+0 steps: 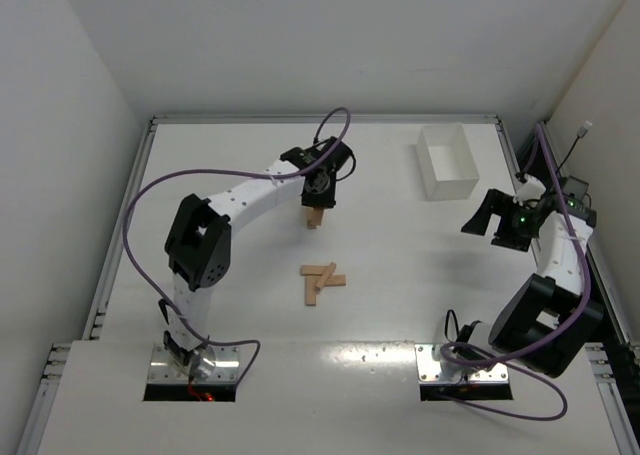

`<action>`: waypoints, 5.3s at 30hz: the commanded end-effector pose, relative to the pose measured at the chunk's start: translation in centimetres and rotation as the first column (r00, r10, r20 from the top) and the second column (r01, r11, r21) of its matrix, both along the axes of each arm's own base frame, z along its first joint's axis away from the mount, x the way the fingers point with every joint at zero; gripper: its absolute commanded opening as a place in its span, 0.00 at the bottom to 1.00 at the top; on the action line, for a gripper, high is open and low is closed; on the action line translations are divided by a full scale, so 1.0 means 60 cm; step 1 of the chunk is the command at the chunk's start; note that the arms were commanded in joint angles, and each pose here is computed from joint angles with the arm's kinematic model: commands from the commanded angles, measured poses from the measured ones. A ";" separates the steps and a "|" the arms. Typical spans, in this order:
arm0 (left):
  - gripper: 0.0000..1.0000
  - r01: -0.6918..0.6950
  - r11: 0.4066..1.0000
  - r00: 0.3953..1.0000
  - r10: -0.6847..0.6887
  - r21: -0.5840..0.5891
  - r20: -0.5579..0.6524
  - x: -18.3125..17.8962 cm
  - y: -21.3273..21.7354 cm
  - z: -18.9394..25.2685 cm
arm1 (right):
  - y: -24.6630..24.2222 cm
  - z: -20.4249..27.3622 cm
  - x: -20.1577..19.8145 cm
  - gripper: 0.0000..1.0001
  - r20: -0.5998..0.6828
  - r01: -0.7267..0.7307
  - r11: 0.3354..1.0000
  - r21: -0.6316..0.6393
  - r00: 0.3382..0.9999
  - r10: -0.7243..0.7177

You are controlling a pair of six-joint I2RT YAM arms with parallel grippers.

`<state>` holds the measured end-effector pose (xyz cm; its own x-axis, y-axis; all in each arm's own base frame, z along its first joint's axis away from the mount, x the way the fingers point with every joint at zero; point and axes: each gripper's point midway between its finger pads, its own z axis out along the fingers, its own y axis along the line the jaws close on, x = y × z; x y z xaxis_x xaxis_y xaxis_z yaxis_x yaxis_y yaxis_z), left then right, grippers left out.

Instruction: Build the wood block tower

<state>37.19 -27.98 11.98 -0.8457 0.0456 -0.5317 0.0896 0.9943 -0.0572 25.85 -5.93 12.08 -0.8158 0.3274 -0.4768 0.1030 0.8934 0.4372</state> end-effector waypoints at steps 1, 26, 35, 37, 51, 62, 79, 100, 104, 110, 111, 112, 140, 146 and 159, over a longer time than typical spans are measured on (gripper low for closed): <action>0.00 -0.087 0.996 0.995 0.086 0.014 0.047 0.036 0.011 0.015 | 0.004 0.013 0.006 0.95 0.045 0.005 1.000 0.015 0.999 -0.006; 0.00 -0.193 0.978 0.980 0.188 0.074 0.063 0.095 0.032 -0.026 | -0.007 0.003 0.007 0.95 0.030 0.024 0.999 0.025 0.999 -0.025; 0.00 -0.211 0.975 0.977 0.208 0.063 0.050 0.101 0.032 -0.035 | -0.007 -0.004 0.007 0.95 0.015 0.025 0.999 0.035 1.000 -0.025; 0.00 -0.228 0.972 0.973 0.226 0.064 0.043 0.102 0.040 -0.037 | -0.006 -0.003 0.007 0.95 0.011 0.032 0.999 0.040 0.999 -0.032; 0.00 -0.246 0.966 0.969 0.244 0.081 0.030 0.100 0.044 -0.057 | -0.008 -0.010 0.010 0.95 0.004 0.032 0.998 0.045 0.999 -0.032; 0.00 -0.240 0.966 0.971 0.240 0.091 0.010 0.098 0.042 -0.074 | -0.008 -0.014 0.010 0.95 -0.004 0.032 0.998 0.050 0.999 -0.032; 0.81 -0.206 0.973 0.978 0.208 0.100 -0.010 0.096 0.038 -0.092 | -0.012 -0.024 0.009 0.95 -0.027 0.043 0.997 0.065 0.999 -0.041; 0.51 -0.159 0.985 0.987 0.157 0.068 0.032 0.053 0.028 -0.037 | -0.001 -0.016 0.016 0.95 -0.008 0.015 0.997 0.075 1.000 -0.014; 0.56 -0.162 0.983 0.987 0.160 0.087 0.026 0.048 0.035 -0.047 | -0.001 -0.013 0.016 0.95 0.000 0.014 0.997 0.070 1.000 -0.014; 0.52 -0.151 0.985 0.989 0.151 0.081 0.004 0.044 0.030 -0.056 | -0.001 -0.013 0.016 0.95 0.000 0.014 0.997 0.070 1.000 -0.014; 0.50 -0.150 0.985 0.989 0.151 0.089 -0.004 0.044 0.030 -0.064 | -0.001 -0.013 0.016 0.95 0.000 0.014 0.997 0.070 1.000 -0.014; 0.50 -0.150 0.985 0.989 0.151 0.089 -0.004 0.044 0.030 -0.065 | -0.002 -0.013 0.016 0.95 0.003 0.007 0.998 0.065 1.000 -0.008; 0.35 -0.134 0.985 0.988 0.141 0.109 -0.058 0.039 0.024 -0.108 | -0.002 -0.022 0.013 0.95 -0.025 0.012 0.997 0.073 1.000 -0.010; 0.63 -0.135 0.986 0.989 0.141 0.103 -0.052 0.042 0.021 -0.103 | -0.002 -0.022 0.013 0.95 -0.025 0.012 0.997 0.073 1.000 -0.010; 0.69 -0.132 0.989 0.991 0.132 0.072 0.004 0.101 0.014 -0.081 | -0.002 -0.019 0.013 0.95 -0.014 0.005 0.998 0.063 1.000 -0.004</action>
<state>41.75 -27.03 6.37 -0.8618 -0.0149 -0.5070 -0.0381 0.9986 0.0354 25.83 -6.04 10.20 -0.8328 0.3868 -0.3961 0.1596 0.8529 0.4972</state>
